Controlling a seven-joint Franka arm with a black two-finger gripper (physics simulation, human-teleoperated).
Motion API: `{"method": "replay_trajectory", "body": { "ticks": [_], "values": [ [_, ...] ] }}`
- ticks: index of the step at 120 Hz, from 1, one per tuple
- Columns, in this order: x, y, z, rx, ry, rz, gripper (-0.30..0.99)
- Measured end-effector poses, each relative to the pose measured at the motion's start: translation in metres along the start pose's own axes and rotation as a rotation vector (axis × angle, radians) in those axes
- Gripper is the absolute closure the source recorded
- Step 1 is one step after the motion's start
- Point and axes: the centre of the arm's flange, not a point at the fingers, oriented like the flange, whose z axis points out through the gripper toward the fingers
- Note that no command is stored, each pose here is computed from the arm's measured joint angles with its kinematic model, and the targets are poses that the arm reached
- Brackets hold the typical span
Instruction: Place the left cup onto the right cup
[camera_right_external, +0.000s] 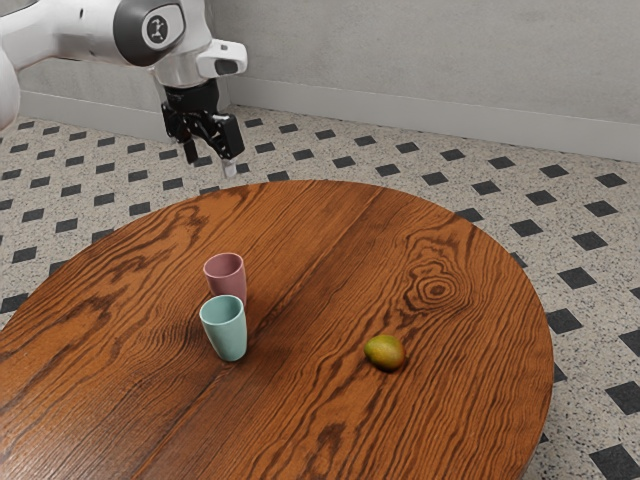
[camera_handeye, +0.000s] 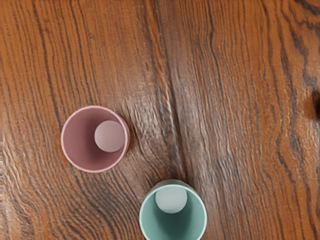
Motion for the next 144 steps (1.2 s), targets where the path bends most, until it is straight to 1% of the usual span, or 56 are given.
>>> {"method": "replay_trajectory", "body": {
  "ticks": [25, 38, 46, 61, 95, 107, 129, 144],
  "values": [
    [0.0, 0.0, 0.0, 0.001, 0.005, 0.005, 0.0],
    [-0.002, -0.003, 0.005, -0.012, -0.001, -0.002, 0.0],
    [-0.002, -0.003, 0.024, -0.026, -0.019, -0.005, 0.0],
    [0.002, -0.001, 0.064, -0.053, -0.03, -0.014, 0.0],
    [0.022, -0.015, 0.15, -0.059, -0.067, -0.06, 0.0],
    [0.017, -0.024, 0.186, -0.06, -0.09, -0.085, 0.0],
    [0.025, -0.03, 0.221, -0.046, -0.084, -0.098, 0.0],
    [0.037, -0.033, 0.236, -0.033, -0.06, -0.099, 0.0]
  ]
}}
